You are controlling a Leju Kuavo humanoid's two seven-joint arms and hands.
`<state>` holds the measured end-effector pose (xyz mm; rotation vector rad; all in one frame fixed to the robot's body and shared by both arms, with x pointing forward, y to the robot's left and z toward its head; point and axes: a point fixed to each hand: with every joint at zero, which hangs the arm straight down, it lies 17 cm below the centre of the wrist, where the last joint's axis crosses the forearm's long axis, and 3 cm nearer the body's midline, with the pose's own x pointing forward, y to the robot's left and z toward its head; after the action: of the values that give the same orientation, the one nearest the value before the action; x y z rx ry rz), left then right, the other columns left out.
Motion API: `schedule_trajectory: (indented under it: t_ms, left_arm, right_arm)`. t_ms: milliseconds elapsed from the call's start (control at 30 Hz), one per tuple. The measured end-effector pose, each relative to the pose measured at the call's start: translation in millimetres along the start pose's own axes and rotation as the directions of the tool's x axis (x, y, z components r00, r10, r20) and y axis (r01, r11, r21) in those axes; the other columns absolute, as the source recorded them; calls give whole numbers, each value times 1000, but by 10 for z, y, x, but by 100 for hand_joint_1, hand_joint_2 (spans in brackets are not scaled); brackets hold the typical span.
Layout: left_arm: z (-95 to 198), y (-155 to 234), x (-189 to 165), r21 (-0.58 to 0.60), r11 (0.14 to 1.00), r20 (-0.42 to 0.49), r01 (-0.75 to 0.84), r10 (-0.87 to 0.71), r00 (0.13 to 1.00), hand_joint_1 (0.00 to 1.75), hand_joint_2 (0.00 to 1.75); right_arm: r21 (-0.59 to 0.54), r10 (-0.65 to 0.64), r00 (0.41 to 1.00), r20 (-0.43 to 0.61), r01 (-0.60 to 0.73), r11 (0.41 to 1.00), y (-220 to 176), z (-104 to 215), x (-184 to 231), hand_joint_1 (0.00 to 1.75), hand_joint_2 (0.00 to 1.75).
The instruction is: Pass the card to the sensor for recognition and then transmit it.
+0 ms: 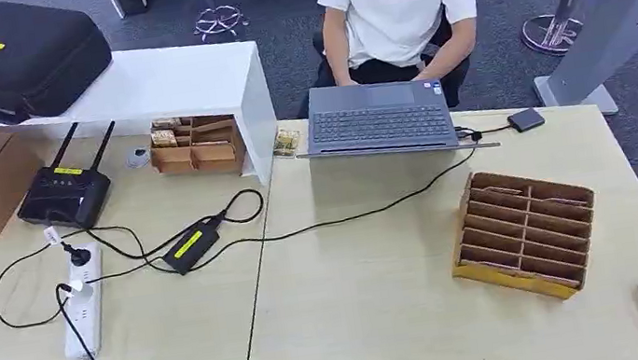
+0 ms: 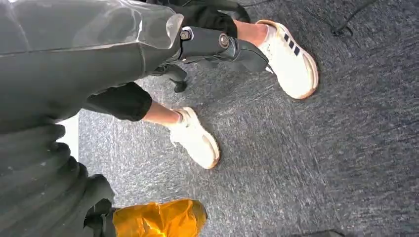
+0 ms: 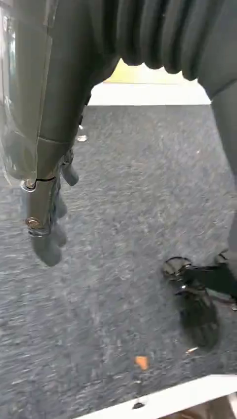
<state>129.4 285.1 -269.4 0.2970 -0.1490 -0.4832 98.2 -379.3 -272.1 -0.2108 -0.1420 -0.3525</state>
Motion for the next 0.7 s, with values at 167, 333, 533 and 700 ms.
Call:
schedule_trajectory:
  t_ms: [167,333,533,700]
  left_arm:
    - [13,-40,34,-27,998,4,49,-48,999,0,175]
    - [10,-7,51,-15,999,-4,30,-30,1000,0,175]
    - [6,16,43,4,999,-1,37,-37,999,0,175]
    - [-1,83,62,40,999,1,35,-35,999,0,175]
  right_arm:
    - [231,298,954,-9,-288,929,436,123,-265,0,0]
    - [75,274,961,31,-276,958,238,38,-105,0,0]
    - [147,338,941,8,-335,931,333,73,-181,0,0]
    - [176,370,929,-4,-364,915,403,93,-329,0,0]
